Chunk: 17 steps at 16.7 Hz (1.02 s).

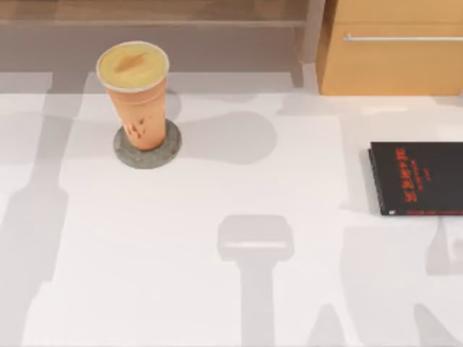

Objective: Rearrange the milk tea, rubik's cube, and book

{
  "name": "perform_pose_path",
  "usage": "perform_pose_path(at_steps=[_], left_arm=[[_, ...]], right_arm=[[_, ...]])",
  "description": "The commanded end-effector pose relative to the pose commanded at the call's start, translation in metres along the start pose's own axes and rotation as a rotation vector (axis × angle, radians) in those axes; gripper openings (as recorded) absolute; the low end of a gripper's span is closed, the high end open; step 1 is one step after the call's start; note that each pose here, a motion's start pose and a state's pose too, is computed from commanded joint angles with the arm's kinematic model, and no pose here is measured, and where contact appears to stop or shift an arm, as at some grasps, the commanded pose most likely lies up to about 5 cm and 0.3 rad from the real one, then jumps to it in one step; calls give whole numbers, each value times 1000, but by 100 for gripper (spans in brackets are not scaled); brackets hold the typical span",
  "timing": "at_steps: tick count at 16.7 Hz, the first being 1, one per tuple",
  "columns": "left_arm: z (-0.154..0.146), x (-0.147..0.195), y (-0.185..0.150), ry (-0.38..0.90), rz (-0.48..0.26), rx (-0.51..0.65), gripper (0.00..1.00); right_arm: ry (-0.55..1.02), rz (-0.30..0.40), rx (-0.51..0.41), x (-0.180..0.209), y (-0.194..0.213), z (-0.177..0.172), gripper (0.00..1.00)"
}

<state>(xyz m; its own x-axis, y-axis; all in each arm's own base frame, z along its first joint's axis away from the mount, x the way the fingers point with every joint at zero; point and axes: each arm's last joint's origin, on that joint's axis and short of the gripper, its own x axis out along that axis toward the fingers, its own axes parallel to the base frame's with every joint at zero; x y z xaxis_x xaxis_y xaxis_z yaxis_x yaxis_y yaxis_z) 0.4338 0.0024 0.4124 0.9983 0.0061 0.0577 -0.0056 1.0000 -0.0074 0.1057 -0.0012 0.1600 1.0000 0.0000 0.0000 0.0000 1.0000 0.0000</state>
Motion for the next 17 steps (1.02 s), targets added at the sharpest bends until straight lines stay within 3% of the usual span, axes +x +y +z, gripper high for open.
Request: perform_pose_path(at_steps=[4, 8, 17], left_arm=[[-15, 23, -10, 51, -23, 5, 0], [-18, 24, -10, 62, -24, 6, 0], [-18, 24, -10, 62, -24, 6, 68]], right_arm=[[0, 0, 0, 0, 0, 0, 100], [0, 0, 0, 0, 0, 0, 100], [0, 0, 0, 0, 0, 0, 100]])
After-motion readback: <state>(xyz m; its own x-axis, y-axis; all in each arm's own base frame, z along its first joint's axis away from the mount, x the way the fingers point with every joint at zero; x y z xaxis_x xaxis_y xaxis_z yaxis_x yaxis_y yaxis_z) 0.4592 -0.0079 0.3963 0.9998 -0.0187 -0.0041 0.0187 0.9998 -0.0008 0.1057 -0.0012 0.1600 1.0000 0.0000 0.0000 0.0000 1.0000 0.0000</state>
